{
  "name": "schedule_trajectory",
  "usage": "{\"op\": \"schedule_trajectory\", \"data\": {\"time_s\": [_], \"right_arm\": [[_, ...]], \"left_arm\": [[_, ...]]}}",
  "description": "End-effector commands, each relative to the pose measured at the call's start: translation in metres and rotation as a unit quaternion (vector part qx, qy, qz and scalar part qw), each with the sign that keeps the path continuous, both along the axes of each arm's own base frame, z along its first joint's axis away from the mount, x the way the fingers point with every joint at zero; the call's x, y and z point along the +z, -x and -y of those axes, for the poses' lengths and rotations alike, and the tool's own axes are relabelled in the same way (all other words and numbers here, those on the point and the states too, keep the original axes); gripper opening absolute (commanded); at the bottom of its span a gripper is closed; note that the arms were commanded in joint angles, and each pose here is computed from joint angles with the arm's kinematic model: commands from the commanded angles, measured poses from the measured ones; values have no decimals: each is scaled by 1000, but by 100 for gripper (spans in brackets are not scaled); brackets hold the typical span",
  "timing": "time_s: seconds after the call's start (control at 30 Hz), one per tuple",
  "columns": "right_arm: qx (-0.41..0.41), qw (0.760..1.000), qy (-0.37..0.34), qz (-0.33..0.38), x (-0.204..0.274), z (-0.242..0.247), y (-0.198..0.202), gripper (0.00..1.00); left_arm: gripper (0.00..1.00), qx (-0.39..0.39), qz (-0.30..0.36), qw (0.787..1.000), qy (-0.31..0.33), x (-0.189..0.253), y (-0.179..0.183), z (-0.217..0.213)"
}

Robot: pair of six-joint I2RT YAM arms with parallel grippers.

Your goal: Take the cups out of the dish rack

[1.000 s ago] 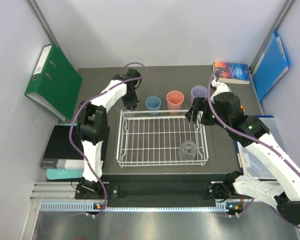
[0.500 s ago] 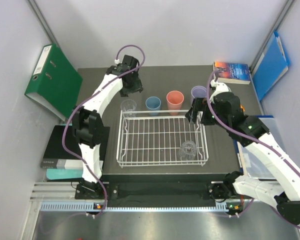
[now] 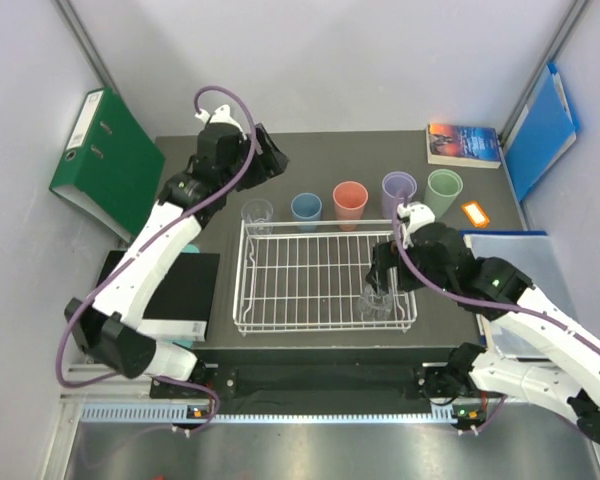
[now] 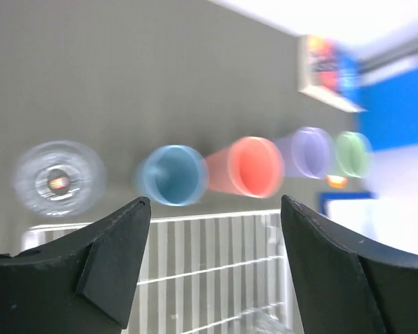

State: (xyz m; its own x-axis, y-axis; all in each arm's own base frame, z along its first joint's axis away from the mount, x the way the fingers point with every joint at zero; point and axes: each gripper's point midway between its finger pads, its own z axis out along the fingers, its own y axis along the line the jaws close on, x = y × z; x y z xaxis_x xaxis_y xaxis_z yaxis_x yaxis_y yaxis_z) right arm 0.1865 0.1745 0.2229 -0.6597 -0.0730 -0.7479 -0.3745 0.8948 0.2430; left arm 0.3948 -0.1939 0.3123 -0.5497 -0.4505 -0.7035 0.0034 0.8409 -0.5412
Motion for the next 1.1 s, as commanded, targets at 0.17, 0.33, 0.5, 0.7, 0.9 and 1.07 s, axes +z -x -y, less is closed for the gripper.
{"op": "schedule_trajectory", "data": {"time_s": [0.17, 0.33, 0.5, 0.7, 0.9, 1.07], "right_arm": [[-2, 999, 42, -21, -33, -5, 20, 100], [1, 997, 73, -38, -67, -10, 19, 100], [7, 994, 92, -52, -91, -16, 16, 100], [12, 994, 94, -54, -96, -27, 11, 76], [6, 995, 88, -46, -81, -27, 9, 10], [14, 999, 40, -3, -25, -38, 7, 0]], "left_arm": [[80, -46, 61, 996, 37, 16, 49, 42], [81, -43, 52, 997, 39, 3, 67, 41], [81, -33, 42, 998, 36, -10, 76, 34], [81, -29, 45, 998, 27, -11, 80, 27], [80, -30, 44, 998, 21, -14, 80, 26], [80, -30, 43, 998, 21, -14, 79, 27]]}}
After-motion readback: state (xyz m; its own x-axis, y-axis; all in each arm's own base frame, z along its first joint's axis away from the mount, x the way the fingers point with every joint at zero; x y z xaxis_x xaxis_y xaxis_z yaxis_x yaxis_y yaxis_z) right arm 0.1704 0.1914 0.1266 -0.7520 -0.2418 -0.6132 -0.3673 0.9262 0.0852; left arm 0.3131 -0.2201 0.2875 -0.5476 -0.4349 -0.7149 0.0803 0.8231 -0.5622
